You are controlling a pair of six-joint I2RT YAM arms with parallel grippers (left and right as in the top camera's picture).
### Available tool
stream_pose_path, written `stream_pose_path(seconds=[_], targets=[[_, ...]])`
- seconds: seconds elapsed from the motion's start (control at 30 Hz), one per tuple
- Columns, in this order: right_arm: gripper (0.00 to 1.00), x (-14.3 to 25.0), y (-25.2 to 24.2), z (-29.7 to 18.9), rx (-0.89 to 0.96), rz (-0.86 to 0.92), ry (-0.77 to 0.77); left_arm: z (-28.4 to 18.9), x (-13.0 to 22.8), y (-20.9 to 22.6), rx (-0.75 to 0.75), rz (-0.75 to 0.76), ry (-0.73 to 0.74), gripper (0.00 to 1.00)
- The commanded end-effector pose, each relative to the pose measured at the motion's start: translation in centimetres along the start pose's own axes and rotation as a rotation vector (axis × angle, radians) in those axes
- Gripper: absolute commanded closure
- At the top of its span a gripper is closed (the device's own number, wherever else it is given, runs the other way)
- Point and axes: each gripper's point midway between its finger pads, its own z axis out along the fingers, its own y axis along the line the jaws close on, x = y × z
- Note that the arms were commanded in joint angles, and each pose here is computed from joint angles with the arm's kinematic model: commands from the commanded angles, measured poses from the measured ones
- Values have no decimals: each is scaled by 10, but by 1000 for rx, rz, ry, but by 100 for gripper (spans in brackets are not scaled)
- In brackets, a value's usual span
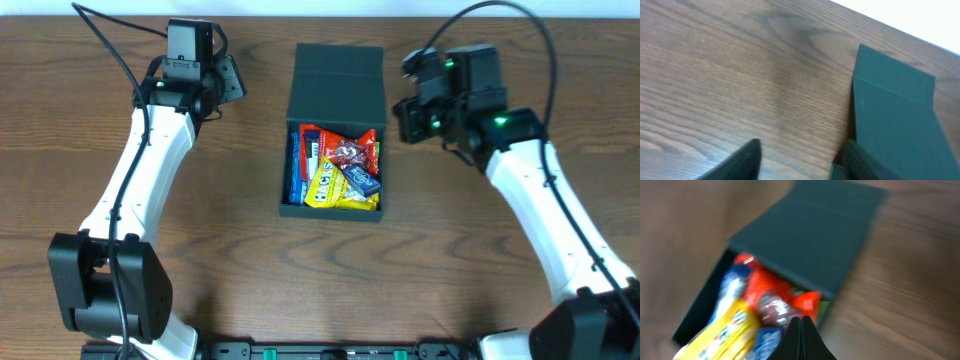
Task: Pack container
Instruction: 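Push the box lid closed with the right gripper, left gripper lifting clear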
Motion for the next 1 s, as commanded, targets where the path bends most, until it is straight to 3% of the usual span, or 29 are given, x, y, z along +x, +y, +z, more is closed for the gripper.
stream_pose_path(seconds=[0.0,0.07,0.1,0.2,0.33,0.67,0.97], targets=[[99,0,-36,7,83,170,-1,1,-3,-2,1,-44,-10,72],[99,3,-47,16,95,210,8,2,-7,0,-9,-54,-28,83],[99,6,-53,21,98,238,16,4,-9,0,-13,-54,-38,94],[99,12,-60,46,61,305,35,20,-3,-2,5,-55,-10,94],[99,17,-66,84,11,420,41,62,25,-19,139,-65,112,94],[98,38,-90,155,-45,631,43,133,64,-55,401,-243,358,94],[98,27,-72,175,-204,631,2,149,81,-71,452,-298,501,94]])
